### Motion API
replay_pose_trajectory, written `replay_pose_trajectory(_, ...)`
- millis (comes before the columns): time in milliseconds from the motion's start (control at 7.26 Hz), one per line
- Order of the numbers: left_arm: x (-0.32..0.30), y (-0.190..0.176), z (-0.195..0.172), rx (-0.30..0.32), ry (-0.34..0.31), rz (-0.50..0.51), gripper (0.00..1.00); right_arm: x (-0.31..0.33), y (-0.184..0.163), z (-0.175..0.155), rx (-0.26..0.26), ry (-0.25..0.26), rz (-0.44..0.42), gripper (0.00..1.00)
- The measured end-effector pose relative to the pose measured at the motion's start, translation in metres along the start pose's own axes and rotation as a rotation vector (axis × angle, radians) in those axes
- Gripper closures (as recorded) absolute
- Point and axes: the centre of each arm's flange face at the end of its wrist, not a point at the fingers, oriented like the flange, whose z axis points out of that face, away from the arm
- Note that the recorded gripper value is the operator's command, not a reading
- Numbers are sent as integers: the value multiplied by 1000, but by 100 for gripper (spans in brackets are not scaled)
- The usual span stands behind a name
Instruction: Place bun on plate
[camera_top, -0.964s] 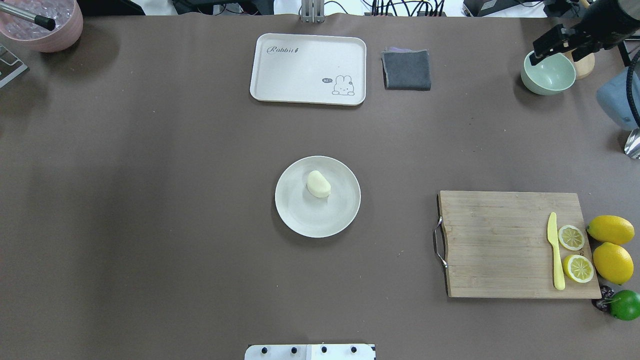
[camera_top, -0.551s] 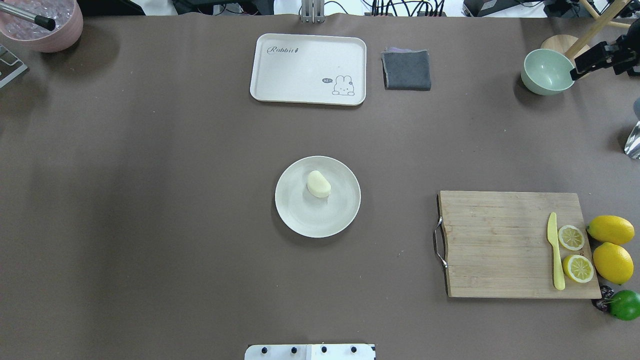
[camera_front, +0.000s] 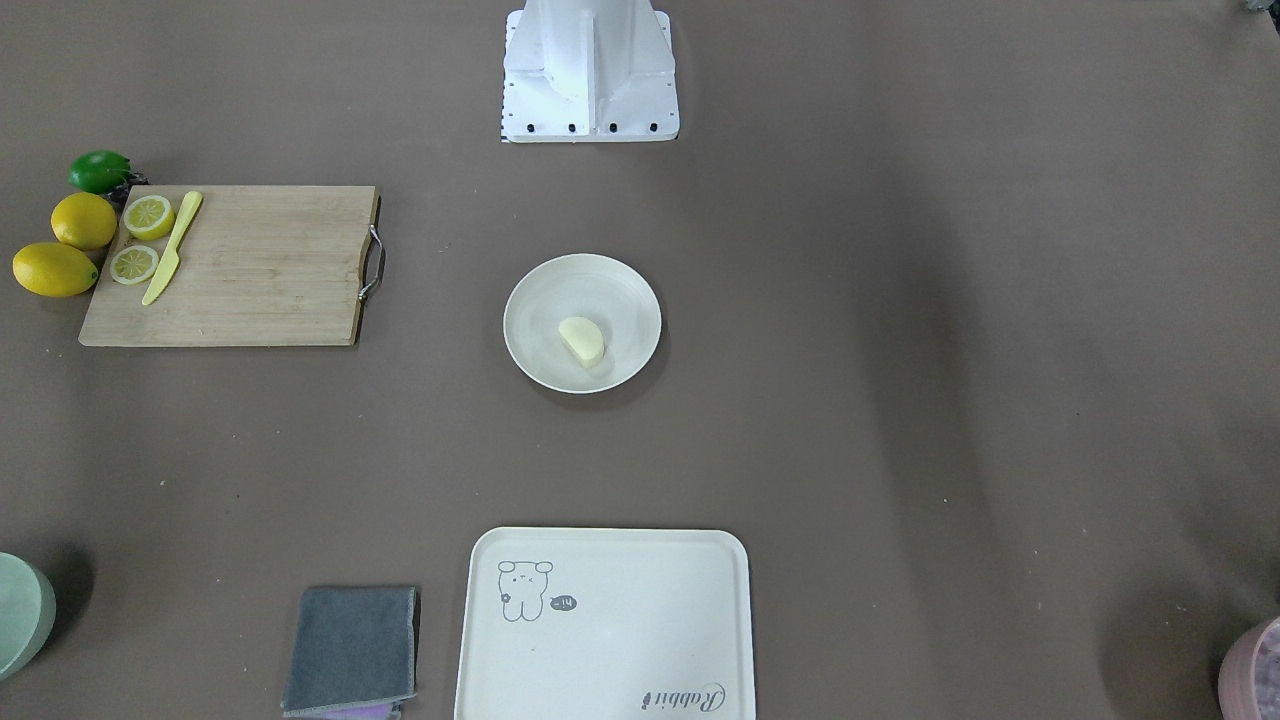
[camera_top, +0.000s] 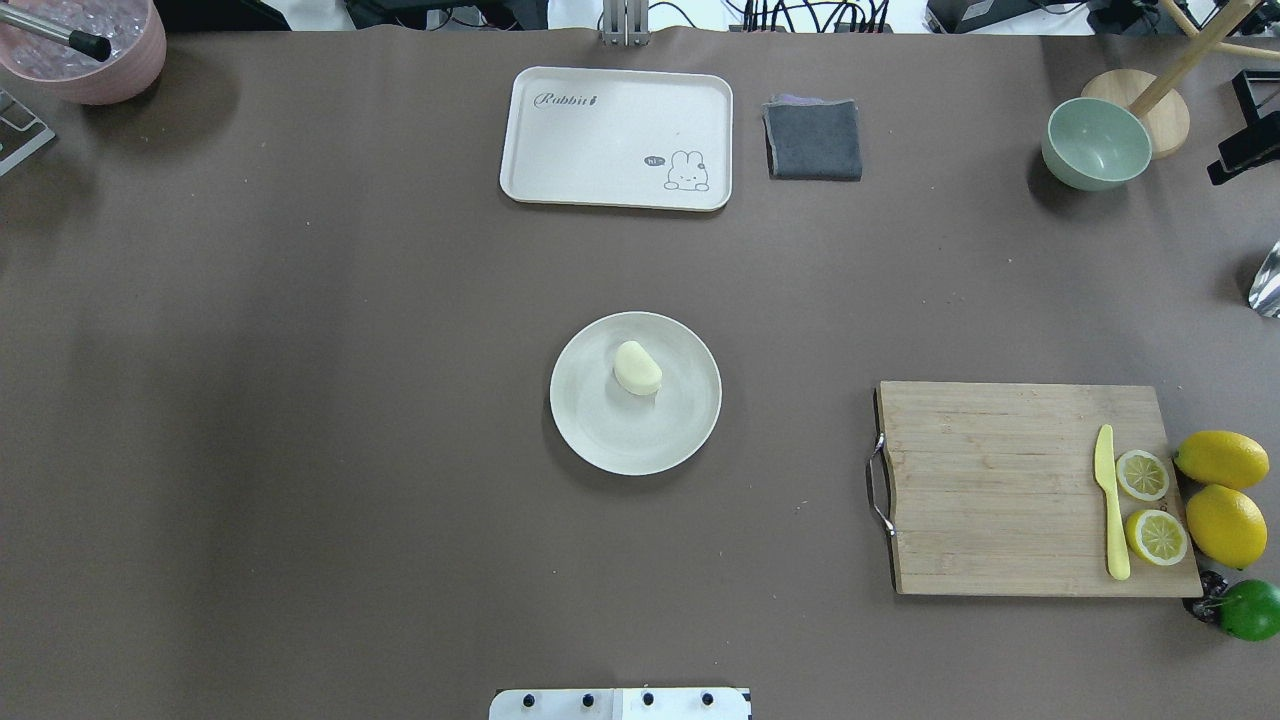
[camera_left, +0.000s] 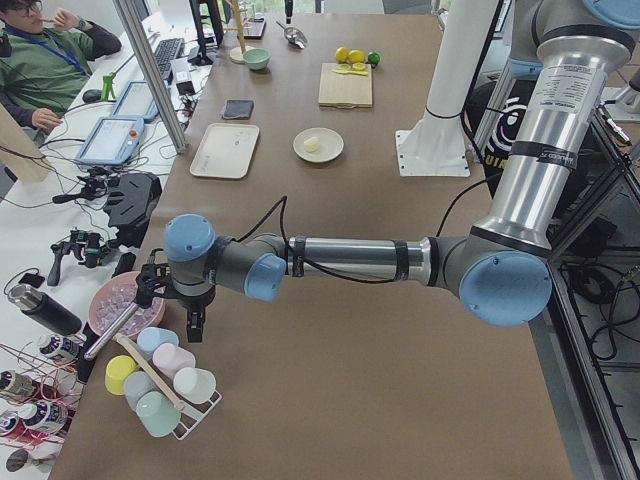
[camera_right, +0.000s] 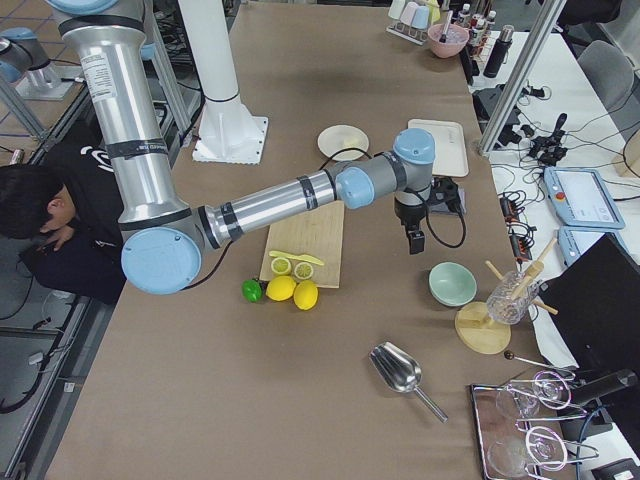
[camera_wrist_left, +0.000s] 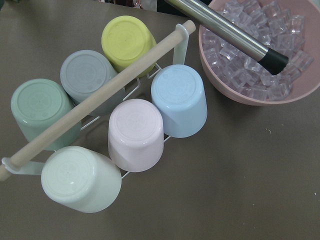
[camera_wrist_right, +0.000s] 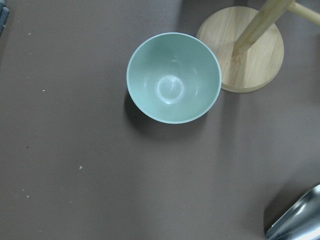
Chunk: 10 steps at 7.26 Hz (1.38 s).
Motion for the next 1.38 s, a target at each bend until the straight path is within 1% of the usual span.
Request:
replay_pose_trajectory(275, 5, 2, 6, 0, 4, 19, 2, 37, 8, 14, -31, 16, -34, 0)
replay_pose_trajectory(413, 10, 2, 6, 10, 10, 33, 2, 51, 12, 18, -43, 19, -47, 0)
replay_pose_trajectory(551, 13, 1, 6, 16, 15, 40, 2, 58, 13, 19, -46, 19, -47, 0)
replay_pose_trajectory(688, 16, 0, 6, 16, 16, 41, 2, 62, 12, 17, -43, 19, -43, 0)
replay_pose_trajectory(1101, 17, -2, 10, 9, 14, -20, 2, 66, 10, 10, -32, 18, -33, 0)
replay_pose_trajectory(1377, 13, 2, 13, 2, 9, -34, 2, 66, 8, 8, -26, 19, -32, 0)
